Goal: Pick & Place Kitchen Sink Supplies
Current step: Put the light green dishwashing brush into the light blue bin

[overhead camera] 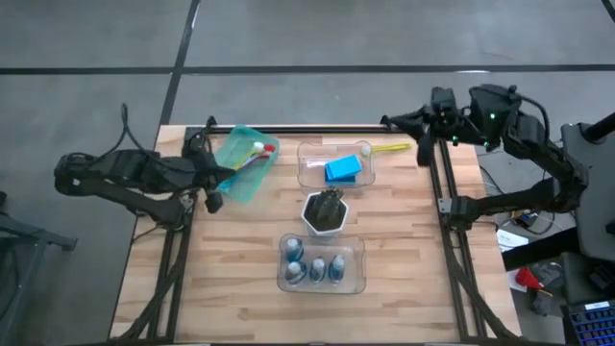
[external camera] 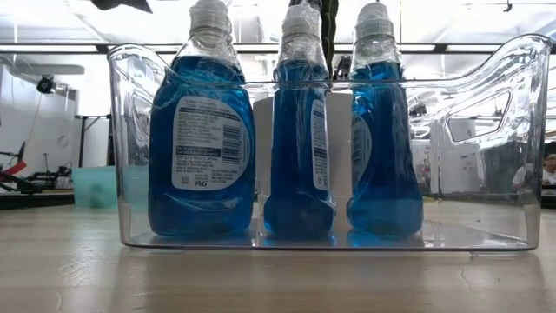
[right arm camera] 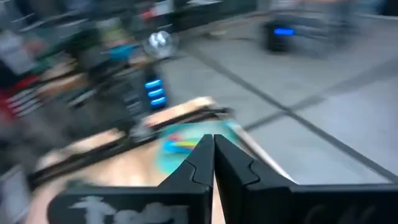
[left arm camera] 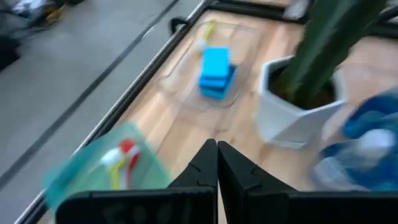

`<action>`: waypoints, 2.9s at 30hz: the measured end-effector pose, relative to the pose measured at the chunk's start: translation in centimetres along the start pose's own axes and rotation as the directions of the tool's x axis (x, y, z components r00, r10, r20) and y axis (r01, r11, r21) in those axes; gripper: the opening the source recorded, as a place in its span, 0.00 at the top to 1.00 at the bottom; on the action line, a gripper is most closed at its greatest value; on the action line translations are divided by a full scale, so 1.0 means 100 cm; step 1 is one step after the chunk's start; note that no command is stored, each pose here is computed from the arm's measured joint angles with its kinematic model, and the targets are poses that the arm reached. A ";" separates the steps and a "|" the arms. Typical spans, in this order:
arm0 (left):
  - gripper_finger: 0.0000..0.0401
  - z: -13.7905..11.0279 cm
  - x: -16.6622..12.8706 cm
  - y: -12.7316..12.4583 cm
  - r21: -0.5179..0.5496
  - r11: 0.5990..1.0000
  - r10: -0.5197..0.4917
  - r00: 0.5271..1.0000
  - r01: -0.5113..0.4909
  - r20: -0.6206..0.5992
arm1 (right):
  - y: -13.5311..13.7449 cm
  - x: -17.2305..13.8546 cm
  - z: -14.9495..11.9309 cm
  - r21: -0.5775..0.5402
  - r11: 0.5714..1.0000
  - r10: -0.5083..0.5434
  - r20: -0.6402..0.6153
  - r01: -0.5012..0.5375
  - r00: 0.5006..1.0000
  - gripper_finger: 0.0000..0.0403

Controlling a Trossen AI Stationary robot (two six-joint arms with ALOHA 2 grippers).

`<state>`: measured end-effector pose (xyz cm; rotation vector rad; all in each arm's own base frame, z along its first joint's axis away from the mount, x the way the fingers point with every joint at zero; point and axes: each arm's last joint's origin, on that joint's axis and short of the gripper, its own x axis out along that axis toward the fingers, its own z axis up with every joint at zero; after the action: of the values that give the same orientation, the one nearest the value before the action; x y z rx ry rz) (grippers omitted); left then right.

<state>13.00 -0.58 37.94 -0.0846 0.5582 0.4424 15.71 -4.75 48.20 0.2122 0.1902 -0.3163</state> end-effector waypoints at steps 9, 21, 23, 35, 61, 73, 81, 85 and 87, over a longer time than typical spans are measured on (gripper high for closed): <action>0.99 -0.045 0.026 0.000 -0.050 0.998 0.026 0.999 -0.024 0.040 | -0.020 -0.016 -0.094 0.048 0.976 -0.201 -0.180 0.213 0.963 0.98; 0.99 -0.082 0.029 0.008 -0.080 0.992 -0.059 0.931 0.094 0.360 | -0.024 -0.022 -0.163 -0.061 0.993 0.108 0.047 -0.105 0.993 0.98; 0.99 -0.088 0.031 0.008 -0.113 0.982 -0.092 0.911 0.149 0.402 | -0.026 -0.028 -0.174 -0.052 0.991 0.129 0.069 -0.125 0.989 0.98; 0.99 -0.123 0.040 0.010 -0.147 0.960 -0.142 0.870 0.236 0.471 | -0.031 -0.039 -0.225 -0.068 0.974 0.224 0.191 -0.215 0.956 0.98; 0.99 -0.179 0.068 0.006 -0.118 0.908 -0.258 0.759 0.402 0.598 | -0.039 -0.011 -0.299 -0.013 0.933 0.359 0.139 -0.361 0.923 0.98; 0.99 -0.193 0.081 0.003 -0.154 0.913 -0.226 0.784 0.377 0.579 | -0.042 0.002 -0.318 -0.018 0.940 0.341 0.131 -0.341 0.931 0.98; 0.99 -0.193 0.081 0.005 -0.146 0.937 -0.176 0.789 0.318 0.589 | -0.042 0.005 -0.318 0.006 0.941 0.336 0.120 -0.340 0.934 0.98; 0.99 -0.187 0.077 0.006 -0.254 0.877 -0.170 0.757 0.408 0.631 | -0.040 0.001 -0.301 0.197 0.901 0.318 0.305 -0.386 0.898 0.98; 0.99 -0.181 0.071 0.007 -0.290 0.839 -0.160 0.718 0.461 0.678 | -0.042 -0.002 -0.292 0.328 0.869 0.223 0.412 -0.372 0.884 0.98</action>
<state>9.16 -0.73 18.89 -0.4517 -0.2488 0.2195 9.73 -1.74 19.51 0.5787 -0.2813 -0.0700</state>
